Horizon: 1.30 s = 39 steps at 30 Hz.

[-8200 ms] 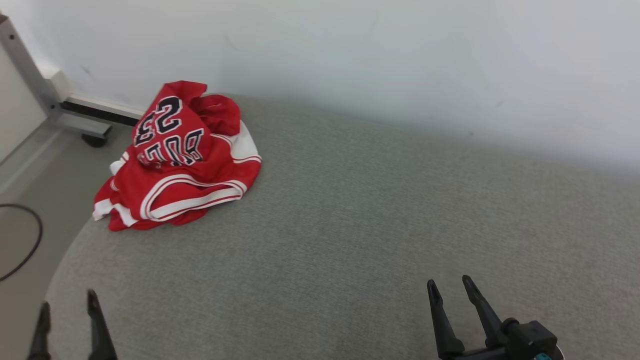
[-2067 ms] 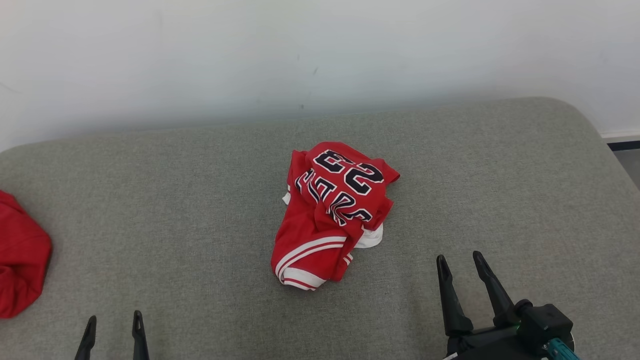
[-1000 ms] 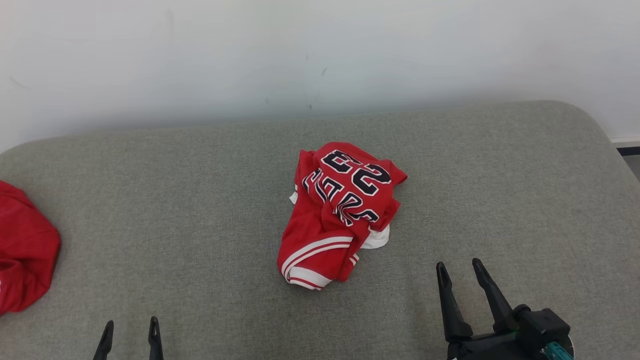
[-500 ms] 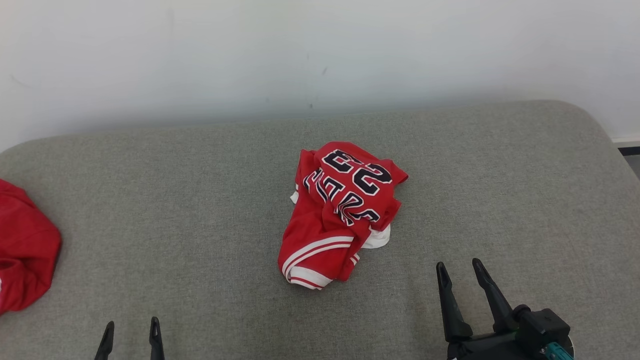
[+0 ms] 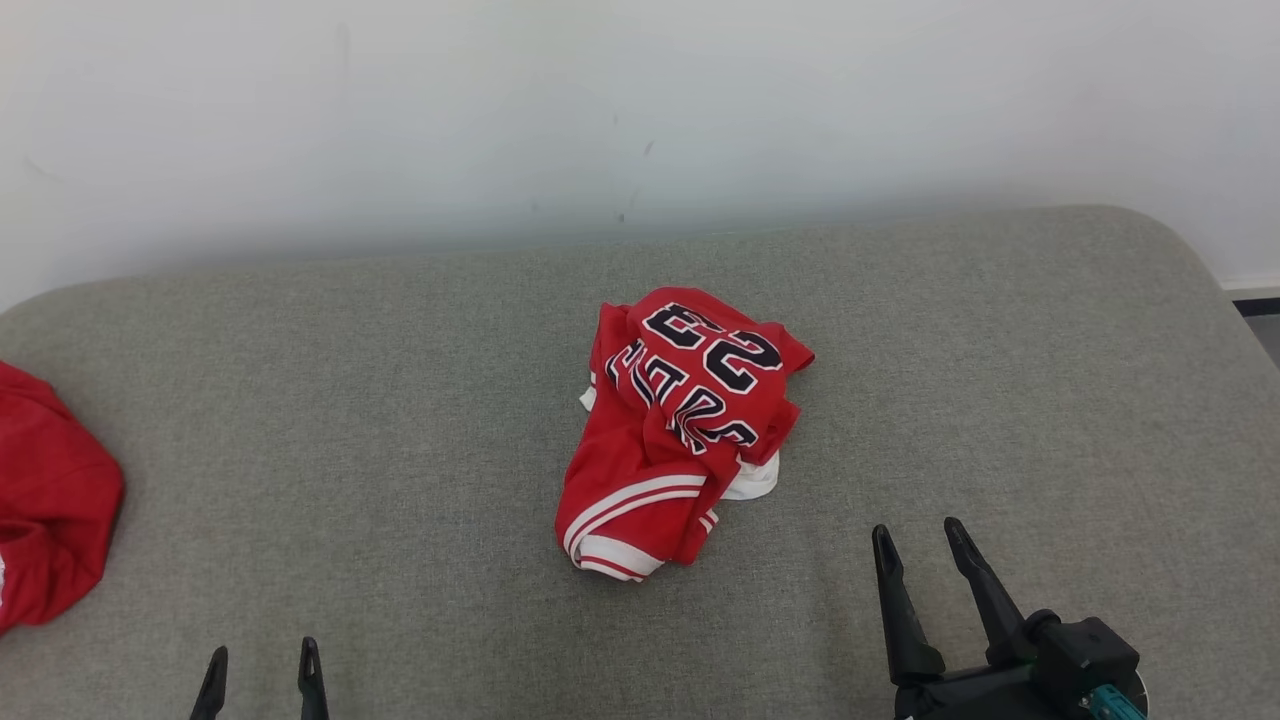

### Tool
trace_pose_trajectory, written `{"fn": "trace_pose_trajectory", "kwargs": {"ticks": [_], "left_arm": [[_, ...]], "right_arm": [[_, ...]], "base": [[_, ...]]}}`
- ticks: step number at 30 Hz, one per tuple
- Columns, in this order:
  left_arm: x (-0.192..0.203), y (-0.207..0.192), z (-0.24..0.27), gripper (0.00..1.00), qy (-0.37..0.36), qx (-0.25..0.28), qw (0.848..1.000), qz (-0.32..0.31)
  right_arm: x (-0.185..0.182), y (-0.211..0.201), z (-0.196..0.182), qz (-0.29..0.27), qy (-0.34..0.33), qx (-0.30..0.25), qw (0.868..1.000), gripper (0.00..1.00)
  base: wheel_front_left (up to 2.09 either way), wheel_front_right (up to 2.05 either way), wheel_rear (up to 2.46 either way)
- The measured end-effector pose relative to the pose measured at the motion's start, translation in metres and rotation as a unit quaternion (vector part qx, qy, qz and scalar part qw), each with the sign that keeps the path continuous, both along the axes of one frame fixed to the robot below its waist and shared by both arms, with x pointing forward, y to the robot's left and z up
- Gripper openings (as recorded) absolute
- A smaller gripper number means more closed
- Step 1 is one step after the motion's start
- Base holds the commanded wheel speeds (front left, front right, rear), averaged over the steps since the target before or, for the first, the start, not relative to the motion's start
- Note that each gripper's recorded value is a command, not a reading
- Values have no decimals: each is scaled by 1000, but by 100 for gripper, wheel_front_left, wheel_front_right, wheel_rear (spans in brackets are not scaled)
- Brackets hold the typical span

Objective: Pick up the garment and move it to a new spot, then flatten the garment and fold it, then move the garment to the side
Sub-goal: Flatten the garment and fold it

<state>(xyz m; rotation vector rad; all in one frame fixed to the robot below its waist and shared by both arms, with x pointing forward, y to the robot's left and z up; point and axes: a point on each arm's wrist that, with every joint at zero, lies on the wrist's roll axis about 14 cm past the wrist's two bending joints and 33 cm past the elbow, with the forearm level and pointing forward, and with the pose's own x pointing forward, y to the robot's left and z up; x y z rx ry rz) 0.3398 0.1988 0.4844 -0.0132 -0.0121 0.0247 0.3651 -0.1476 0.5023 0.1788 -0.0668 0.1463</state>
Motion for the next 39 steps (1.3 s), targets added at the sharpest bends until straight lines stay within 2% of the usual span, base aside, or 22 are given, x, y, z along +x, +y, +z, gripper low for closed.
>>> {"fn": "trace_pose_trajectory", "kwargs": {"ticks": [19, 24, 32, 39], "left_arm": [[0, 0, 0, 100, 0, -2, 1000, 2], [5, -1, 4, 100, -7, -26, 1000, 5], [36, -41, 18, 100, -32, -36, 997, -67], [69, -103, 23, 100, -39, -43, 985, -163]], "right_arm": [[0, 0, 0, 0, 1, -1, 1000, 100], [0, -1, -1, -1, 2, -1, 1000, 100], [3, -6, -1, -9, 2, 4, 1000, 100], [3, -25, -3, -39, 6, 11, 999, 100]], "base": [[0, 0, 0], [0, 0, 0], [0, 0, 0], [0, 0, 0]]}}
